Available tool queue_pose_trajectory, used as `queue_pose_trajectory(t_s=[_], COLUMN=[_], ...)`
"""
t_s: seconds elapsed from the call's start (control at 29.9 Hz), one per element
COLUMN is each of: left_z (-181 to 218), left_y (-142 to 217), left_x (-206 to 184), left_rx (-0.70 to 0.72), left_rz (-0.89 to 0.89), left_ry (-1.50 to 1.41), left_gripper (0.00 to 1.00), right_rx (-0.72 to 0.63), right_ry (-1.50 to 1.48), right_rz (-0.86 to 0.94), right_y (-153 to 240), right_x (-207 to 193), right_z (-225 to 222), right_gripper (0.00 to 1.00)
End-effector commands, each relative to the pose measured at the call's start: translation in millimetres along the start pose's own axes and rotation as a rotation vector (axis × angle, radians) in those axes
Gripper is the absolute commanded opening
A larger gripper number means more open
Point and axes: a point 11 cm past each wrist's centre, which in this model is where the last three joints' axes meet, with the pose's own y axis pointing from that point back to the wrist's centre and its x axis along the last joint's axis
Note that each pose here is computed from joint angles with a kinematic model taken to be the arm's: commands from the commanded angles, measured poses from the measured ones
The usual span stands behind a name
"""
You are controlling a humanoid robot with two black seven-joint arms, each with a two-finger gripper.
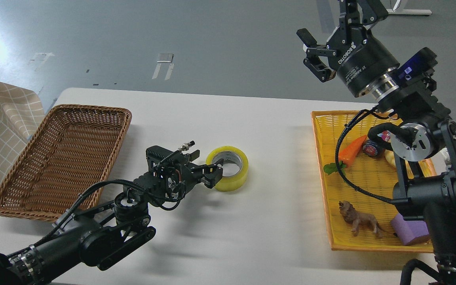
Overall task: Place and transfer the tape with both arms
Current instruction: 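Grasp the tape roll's edge with the left gripper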
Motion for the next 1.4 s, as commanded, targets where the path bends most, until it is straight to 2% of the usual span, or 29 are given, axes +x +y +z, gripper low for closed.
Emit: queue_pose_trajectory(t_s=[0.0, 0.03, 0.17, 0.2, 0.3, 0.37, 0.47, 0.57, 0.67, 1.1, 1.37], left_z=[-0.4, -0.1, -2.2, -3.3, -4.0, -4.2, -5.5, -7.0, -13.2, -20.7, -27.1], left_y=[-0.9, -1.5, -2.4, -2.4, -2.1, -2.1, -2.1, -1.5, 0.5, 1.4, 7.7], left_x=[0.7, 1.2, 3.5, 3.8, 3.8, 3.8, 3.6, 3.0, 3.8, 22.7, 48.4], left_rx=[0.003, 0.001, 0.004, 0.006, 0.007, 0.009, 0.019, 0.02, 0.03, 0.033, 0.025], left_rz=[-0.018, -0.03, -0.042, -0.043, -0.044, -0.044, -0.048, -0.061, -0.075, -0.047, -0.003], left_ry=[-0.005, -0.01, -0.019, -0.021, -0.02, -0.02, -0.017, -0.011, 0.022, 0.029, 0.006], left_gripper=[0.62, 0.54, 0.52, 0.44, 0.29, 0.24, 0.22, 0.09, 0.0, 0.0, 0.0], right_rx=[-0.007, -0.011, -0.024, -0.024, -0.031, -0.032, -0.031, -0.033, -0.037, -0.044, -0.044], right_ry=[-0.008, -0.01, -0.02, -0.022, -0.028, -0.03, -0.031, -0.031, -0.036, -0.041, -0.04], right_rz=[0.02, 0.025, 0.069, 0.088, 0.105, 0.107, 0.11, 0.115, 0.123, 0.133, 0.133], right_y=[2.2, 2.8, 4.1, 4.2, 5.9, 6.3, 6.3, 7.1, 8.3, 10.1, 9.8], right_x=[3.0, 3.4, 9.8, 12.1, 14.4, 14.7, 14.9, 15.6, 16.7, 18.0, 18.2], right_z=[3.7, 5.1, 10.1, 10.5, 13.3, 13.9, 13.4, 14.6, 16.2, 19.7, 19.6], right_gripper=[1.0, 1.0, 1.0, 1.0, 1.0, 1.0, 1.0, 1.0, 1.0, 1.0, 1.0])
